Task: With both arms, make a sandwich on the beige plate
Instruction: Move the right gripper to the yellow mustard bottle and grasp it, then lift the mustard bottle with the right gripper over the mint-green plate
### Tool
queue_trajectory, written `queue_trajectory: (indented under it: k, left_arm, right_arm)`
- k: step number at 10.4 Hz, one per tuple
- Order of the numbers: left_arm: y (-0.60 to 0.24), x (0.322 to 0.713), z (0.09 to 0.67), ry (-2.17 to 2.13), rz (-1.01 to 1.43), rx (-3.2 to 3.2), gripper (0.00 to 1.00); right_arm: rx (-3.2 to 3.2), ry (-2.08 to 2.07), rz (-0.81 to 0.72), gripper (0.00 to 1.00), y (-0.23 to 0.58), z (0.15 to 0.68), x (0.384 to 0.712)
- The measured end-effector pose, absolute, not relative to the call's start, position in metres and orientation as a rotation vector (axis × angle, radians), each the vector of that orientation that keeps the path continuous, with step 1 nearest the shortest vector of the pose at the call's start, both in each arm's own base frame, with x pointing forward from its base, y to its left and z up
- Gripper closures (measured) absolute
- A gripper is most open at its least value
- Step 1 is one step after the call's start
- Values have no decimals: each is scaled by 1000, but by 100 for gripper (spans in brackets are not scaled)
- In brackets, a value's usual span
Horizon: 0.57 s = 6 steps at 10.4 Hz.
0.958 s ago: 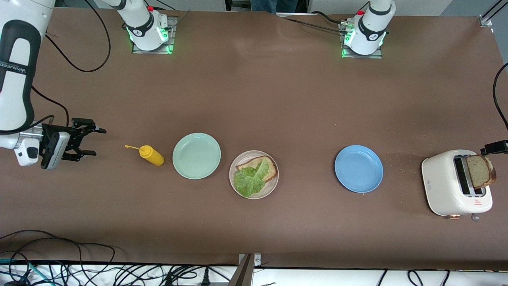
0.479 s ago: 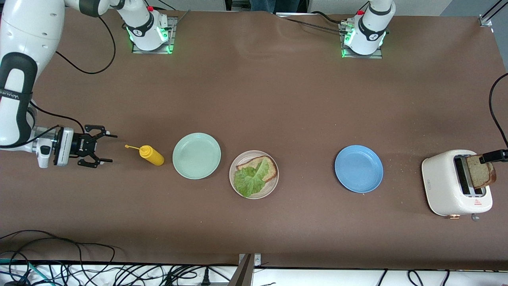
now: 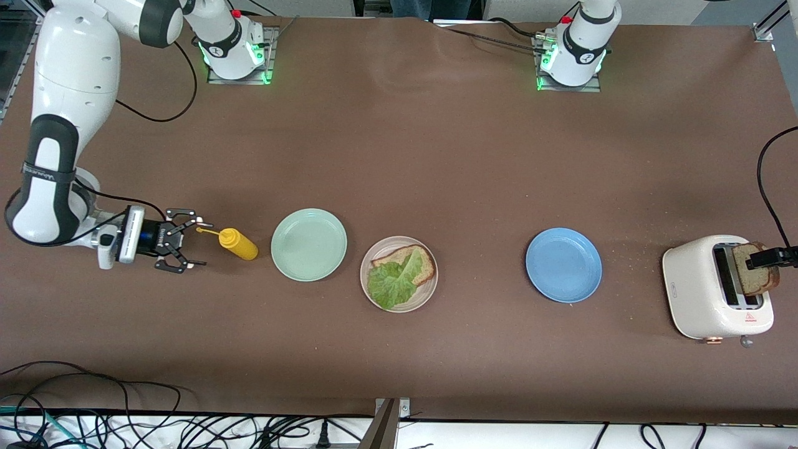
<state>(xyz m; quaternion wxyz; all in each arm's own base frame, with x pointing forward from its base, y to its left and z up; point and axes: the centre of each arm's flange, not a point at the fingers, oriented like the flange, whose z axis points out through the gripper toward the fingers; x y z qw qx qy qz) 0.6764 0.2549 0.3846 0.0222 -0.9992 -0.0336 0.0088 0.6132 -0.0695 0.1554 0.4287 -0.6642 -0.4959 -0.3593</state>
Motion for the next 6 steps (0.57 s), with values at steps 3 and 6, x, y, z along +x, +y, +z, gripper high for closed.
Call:
queue_trajectory:
  k: [3,6]
  left_arm:
    - [255,677,384,-103,26,-3096,0]
    - [256,679,385,-103,-4,-3089,0]
  right_arm:
    - [-1606,-1142,-966,0,-46,116,605]
    - [-1574,-1096,-982,0,-36,91,597]
